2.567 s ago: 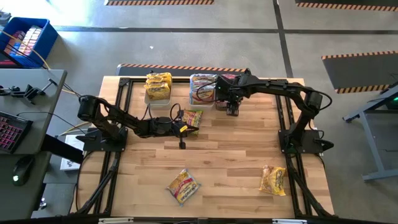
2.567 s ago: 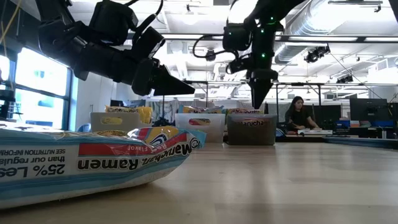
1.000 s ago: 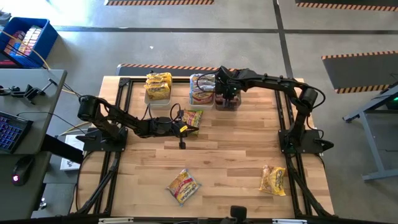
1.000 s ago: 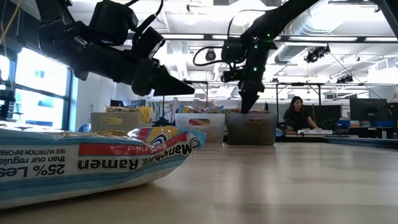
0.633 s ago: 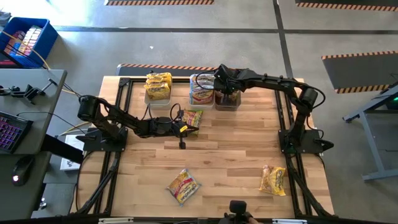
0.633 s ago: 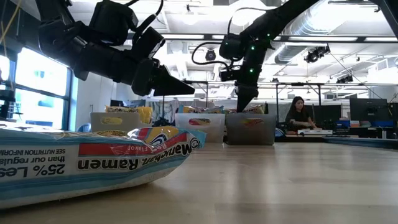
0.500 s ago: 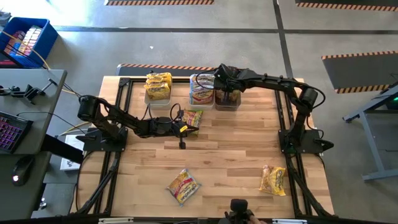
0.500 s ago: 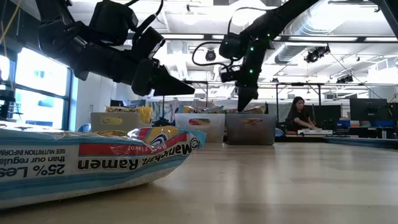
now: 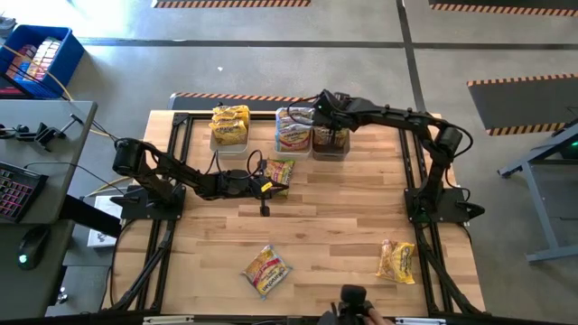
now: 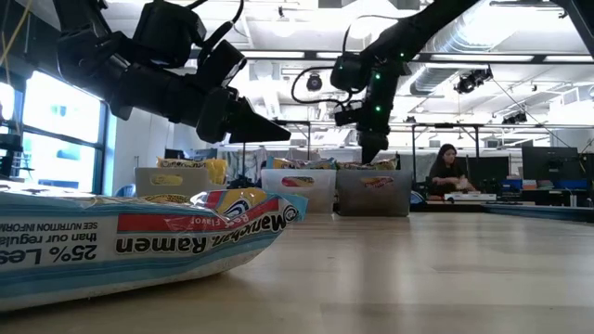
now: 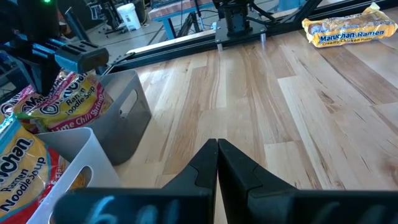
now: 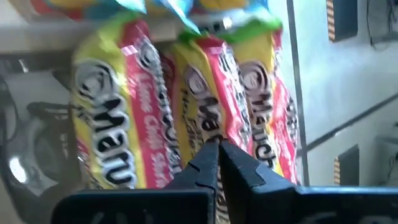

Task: Sort Maruchan noodles
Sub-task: Put the lower left blue noodle pack into the transparent white bin

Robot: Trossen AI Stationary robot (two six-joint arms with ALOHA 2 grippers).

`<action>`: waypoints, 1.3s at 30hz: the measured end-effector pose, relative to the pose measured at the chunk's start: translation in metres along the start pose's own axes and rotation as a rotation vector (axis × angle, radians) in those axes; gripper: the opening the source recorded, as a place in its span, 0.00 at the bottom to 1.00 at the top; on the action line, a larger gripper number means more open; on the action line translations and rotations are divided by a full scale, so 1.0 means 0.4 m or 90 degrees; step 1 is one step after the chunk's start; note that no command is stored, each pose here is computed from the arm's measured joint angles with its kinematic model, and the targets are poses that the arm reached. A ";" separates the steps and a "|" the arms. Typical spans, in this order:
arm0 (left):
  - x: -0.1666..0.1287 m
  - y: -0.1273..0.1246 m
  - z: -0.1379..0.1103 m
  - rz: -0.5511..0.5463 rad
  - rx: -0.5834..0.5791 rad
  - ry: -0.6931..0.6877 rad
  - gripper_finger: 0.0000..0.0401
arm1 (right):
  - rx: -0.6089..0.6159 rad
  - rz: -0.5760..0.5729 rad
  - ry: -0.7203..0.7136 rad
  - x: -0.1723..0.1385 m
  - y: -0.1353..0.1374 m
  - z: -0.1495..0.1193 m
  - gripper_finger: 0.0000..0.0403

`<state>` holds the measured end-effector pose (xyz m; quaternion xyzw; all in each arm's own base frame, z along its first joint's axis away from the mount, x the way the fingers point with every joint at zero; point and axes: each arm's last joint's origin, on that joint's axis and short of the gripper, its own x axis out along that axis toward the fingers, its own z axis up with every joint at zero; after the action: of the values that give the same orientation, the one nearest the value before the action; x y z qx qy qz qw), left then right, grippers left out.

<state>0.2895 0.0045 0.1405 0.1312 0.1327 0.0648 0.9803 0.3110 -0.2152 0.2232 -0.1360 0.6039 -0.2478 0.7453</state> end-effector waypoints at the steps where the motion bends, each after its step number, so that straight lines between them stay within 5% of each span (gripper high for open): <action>1: 0.000 0.000 0.000 0.000 0.000 0.000 0.01 | 0.000 -0.004 0.007 0.000 -0.001 -0.002 0.02; 12: 0.000 0.000 0.000 0.000 0.000 0.000 0.01 | 0.001 -0.116 -0.001 -0.090 -0.028 -0.007 0.17; 21: 0.000 0.000 -0.002 -0.001 -0.005 0.004 0.01 | 0.100 0.014 -0.189 -0.196 -0.056 -0.012 0.02; 31: 0.000 -0.001 -0.004 -0.003 -0.015 0.011 0.01 | 0.123 -0.066 -0.334 -0.093 0.088 -0.078 0.00; 39: 0.000 -0.001 -0.004 -0.003 -0.031 0.012 0.01 | 0.206 -0.089 -0.470 -0.148 0.171 -0.173 0.00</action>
<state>0.2891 0.0046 0.1387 0.1061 0.1405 0.0673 0.9821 0.2492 -0.1196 0.2221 -0.1379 0.2387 -0.3243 0.9049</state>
